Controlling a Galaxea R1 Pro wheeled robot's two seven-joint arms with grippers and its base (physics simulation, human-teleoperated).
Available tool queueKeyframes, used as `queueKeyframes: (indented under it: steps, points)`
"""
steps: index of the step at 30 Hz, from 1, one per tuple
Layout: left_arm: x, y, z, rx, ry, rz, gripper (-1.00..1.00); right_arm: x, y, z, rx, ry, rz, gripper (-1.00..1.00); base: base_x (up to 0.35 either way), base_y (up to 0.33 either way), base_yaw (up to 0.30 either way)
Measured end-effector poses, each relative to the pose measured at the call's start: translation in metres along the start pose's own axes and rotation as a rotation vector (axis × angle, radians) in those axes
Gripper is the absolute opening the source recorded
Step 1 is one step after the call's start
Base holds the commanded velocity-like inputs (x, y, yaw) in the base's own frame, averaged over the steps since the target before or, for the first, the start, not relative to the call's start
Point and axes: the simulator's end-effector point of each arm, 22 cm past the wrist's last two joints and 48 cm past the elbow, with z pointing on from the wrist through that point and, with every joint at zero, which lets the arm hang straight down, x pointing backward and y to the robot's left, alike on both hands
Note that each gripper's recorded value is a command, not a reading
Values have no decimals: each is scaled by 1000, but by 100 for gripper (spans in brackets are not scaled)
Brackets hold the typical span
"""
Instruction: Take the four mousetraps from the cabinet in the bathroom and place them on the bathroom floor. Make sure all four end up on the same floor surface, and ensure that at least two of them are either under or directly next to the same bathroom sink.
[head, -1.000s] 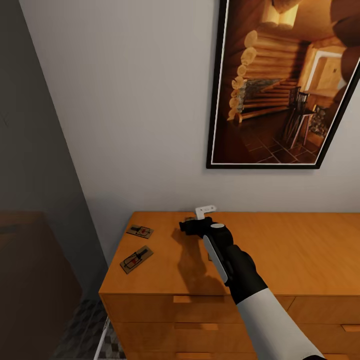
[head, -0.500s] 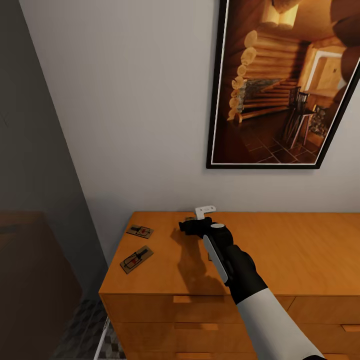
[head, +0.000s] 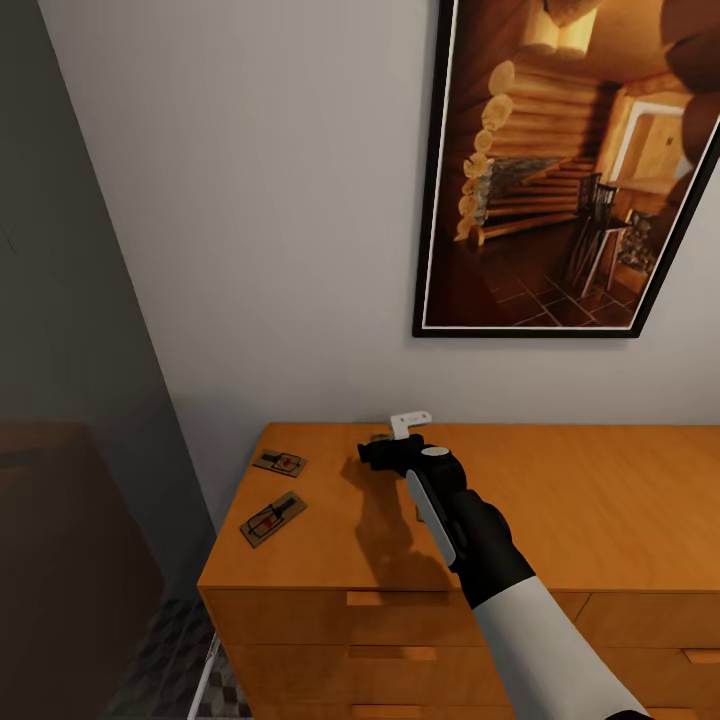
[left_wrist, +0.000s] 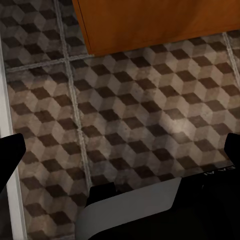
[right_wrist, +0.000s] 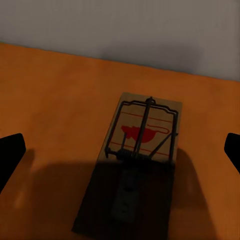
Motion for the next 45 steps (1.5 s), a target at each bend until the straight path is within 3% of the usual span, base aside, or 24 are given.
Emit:
queueKeyframes:
  steps: [45]
  points:
    - [4, -5, -1, 6, 11, -5, 100, 5, -2, 6, 5, -17, 2, 100, 0, 0, 0]
